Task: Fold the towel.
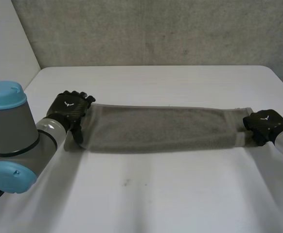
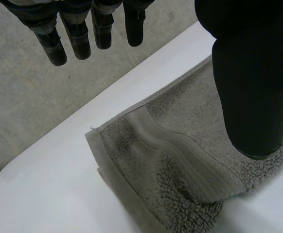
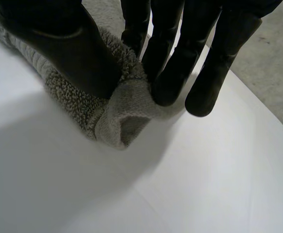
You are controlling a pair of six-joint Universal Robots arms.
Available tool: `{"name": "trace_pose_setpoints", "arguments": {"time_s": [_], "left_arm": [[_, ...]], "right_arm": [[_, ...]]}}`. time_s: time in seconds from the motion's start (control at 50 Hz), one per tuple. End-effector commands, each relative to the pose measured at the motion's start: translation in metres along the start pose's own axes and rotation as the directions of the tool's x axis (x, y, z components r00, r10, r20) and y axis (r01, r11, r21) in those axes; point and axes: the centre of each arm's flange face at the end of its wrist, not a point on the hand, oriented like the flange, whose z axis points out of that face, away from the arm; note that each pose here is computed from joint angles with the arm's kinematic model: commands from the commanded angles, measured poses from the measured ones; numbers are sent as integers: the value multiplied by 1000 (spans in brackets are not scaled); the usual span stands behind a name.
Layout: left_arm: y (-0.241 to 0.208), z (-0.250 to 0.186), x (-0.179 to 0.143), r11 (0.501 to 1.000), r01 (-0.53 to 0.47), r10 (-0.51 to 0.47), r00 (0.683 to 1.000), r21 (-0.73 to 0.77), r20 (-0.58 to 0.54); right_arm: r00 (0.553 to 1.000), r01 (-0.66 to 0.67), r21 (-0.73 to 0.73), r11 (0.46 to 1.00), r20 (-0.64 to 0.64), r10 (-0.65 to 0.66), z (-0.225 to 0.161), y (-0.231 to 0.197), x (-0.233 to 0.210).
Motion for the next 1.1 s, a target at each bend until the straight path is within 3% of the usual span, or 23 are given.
{"name": "trace_pose_setpoints", "arguments": {"time_s": [0.02, 0.1, 0.24, 0.38, 0.42, 0.46, 0.52, 0.56, 0.58, 0.62, 0.68, 0.72, 0.74, 0.78, 0.8, 0.84, 0.9, 0.96, 1.02, 1.1], "left_arm": [[1, 0, 0, 1000, 0, 0, 1000, -1, 2], [4, -1, -1, 1000, 1, -1, 1000, -10, 2], [5, 0, -2, 1000, 3, -3, 1000, -13, 7], [8, 0, -2, 1000, 4, -4, 1000, -15, 8], [7, 0, -2, 1000, 3, -3, 1000, -11, 9], [8, 0, -2, 1000, 3, -3, 1000, -11, 9], [8, 0, -2, 1000, 3, -3, 1000, -11, 9], [9, 0, -2, 1000, 6, -5, 1000, -14, 10], [9, 0, -2, 1000, 6, -5, 1000, -14, 10], [10, -1, -1, 1000, 5, -5, 1000, -19, 6], [10, -1, -1, 1000, 5, -5, 1000, -16, 7], [11, -1, -1, 1000, 6, -6, 1000, -19, 9], [11, -1, -1, 1000, 6, -6, 1000, -19, 9], [11, -1, -1, 1000, 6, -6, 1000, -19, 9], [11, -1, -1, 1000, 6, -6, 1000, -19, 9], [11, -1, -1, 1000, 6, -6, 1000, -19, 9], [12, -1, -1, 1000, 5, -5, 1000, -20, 7], [11, -2, 0, 1000, 5, -5, 1000, -17, 5], [11, -2, 1, 1000, 4, -4, 1000, -16, 2], [9, -2, 2, 1000, 3, -3, 1000, -12, 1]], "right_arm": [[994, 4, 0, 1000, -110, -3, 3, 5, 33], [985, 14, -11, 1000, -169, -16, 2, 11, 57], [936, 141, -91, 986, -312, -162, -3, 21, 132], [942, 141, -59, 988, -300, -152, -5, -14, 140], [949, 141, -10, 990, -282, -138, 0, -34, 128], [966, 158, 121, 980, -226, -128, 7, -88, 83], [972, 162, 175, 971, -198, -127, 8, -111, 59], [982, 177, 274, 945, -119, -149, 2, -151, 4], [982, 177, 274, 945, -119, -150, 2, -151, 4], [980, 187, 371, 910, -3, -200, -11, -180, -64], [971, 189, 409, 893, 60, -233, -19, -188, -99], [938, 186, 461, 868, 178, -296, -35, -190, -164], [938, 186, 461, 867, 178, -296, -35, -190, -164], [892, 192, 481, 855, 278, -356, -49, -180, -216], [892, 192, 481, 855, 278, -357, -49, -180, -216], [850, 205, 461, 863, 354, -390, -57, -161, -252], [819, 241, 450, 860, 381, -430, -60, -146, -269], [816, 263, 456, 850, 365, -448, -60, -145, -268], [825, 261, 469, 844, 345, -447, -64, -153, -260], [878, 204, 476, 855, 297, -375, -70, -172, -226]]}}
